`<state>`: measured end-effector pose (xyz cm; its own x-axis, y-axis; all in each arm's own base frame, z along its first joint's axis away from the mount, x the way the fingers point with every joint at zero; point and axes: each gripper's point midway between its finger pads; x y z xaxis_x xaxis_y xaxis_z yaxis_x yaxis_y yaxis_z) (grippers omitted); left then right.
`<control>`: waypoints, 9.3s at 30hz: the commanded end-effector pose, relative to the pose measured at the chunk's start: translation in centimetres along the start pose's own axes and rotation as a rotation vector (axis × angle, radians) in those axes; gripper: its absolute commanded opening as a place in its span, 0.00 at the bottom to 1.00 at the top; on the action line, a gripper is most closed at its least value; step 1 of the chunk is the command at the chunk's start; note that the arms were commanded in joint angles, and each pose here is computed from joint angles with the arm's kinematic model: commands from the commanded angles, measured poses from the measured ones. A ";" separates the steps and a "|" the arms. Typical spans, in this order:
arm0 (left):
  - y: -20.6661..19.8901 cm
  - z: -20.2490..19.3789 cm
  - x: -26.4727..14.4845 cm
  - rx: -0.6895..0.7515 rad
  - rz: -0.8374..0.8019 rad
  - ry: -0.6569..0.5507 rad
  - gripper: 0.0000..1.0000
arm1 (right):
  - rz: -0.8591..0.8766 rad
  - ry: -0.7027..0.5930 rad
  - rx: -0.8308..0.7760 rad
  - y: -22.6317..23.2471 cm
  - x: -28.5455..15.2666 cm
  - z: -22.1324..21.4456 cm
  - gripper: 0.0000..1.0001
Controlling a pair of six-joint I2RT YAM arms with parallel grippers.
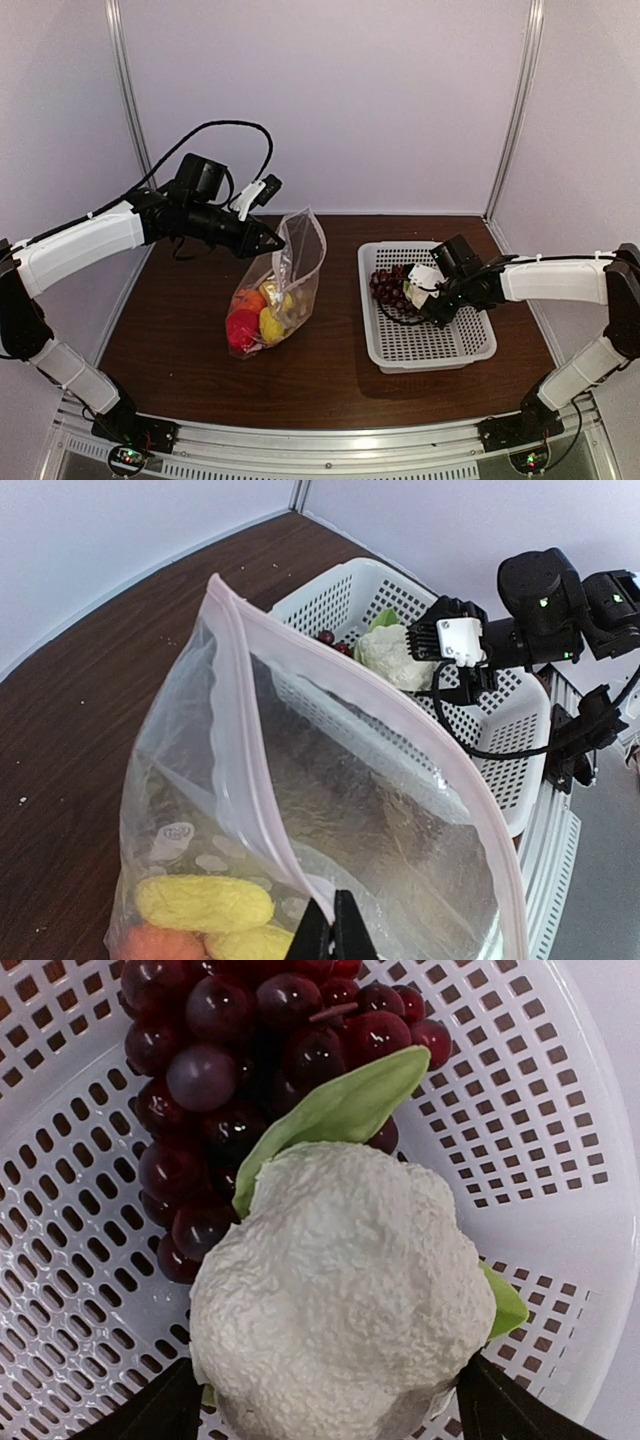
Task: Place the food in the zip-top bag and seal the zipper
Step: Pick up the fake vegetable from the bin, then place the fake vegetable in the zipper food storage bag, then adjust the zipper food storage bag at the center of the board, then pick up the fake fruit from the bin.
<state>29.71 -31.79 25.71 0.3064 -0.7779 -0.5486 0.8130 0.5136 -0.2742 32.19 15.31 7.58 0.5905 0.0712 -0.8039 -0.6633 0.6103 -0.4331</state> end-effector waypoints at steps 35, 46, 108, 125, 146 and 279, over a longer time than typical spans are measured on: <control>0.1 3.0 1.6 -0.061 -0.070 -0.075 0.00 | 0.617 -0.680 0.297 -3.1 -22.0 21.3 0.50; 1.0 4.2 2.6 -0.214 -0.061 -0.156 0.00 | 1.017 -0.723 0.521 -0.3 -22.4 27.6 0.47; 0.9 5.8 1.1 -0.273 -0.020 -0.246 0.00 | 0.624 -0.512 0.612 1.3 -17.4 26.9 0.83; 0.8 5.7 0.5 -0.257 -0.010 -0.253 0.00 | 0.473 -0.400 0.581 1.0 -12.6 25.1 0.69; 1.0 5.1 0.4 -0.253 0.007 -0.250 0.00 | 0.523 -0.276 0.543 4.4 -7.8 24.8 0.11; 1.9 2.6 -2.9 -0.001 0.135 -0.188 0.00 | 0.364 -0.168 0.053 -1.6 -5.8 8.5 0.09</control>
<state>30.83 -29.50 28.28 0.4769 -0.7527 -0.4538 0.7492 0.6181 -0.2379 34.24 20.49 12.98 0.3733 0.3695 -0.8509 -0.8228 0.5556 -0.1197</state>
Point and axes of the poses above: each gripper's point midway between its finger pads, its own x axis out along the fingers, its own y axis along the line the jaws close on, z = x × y
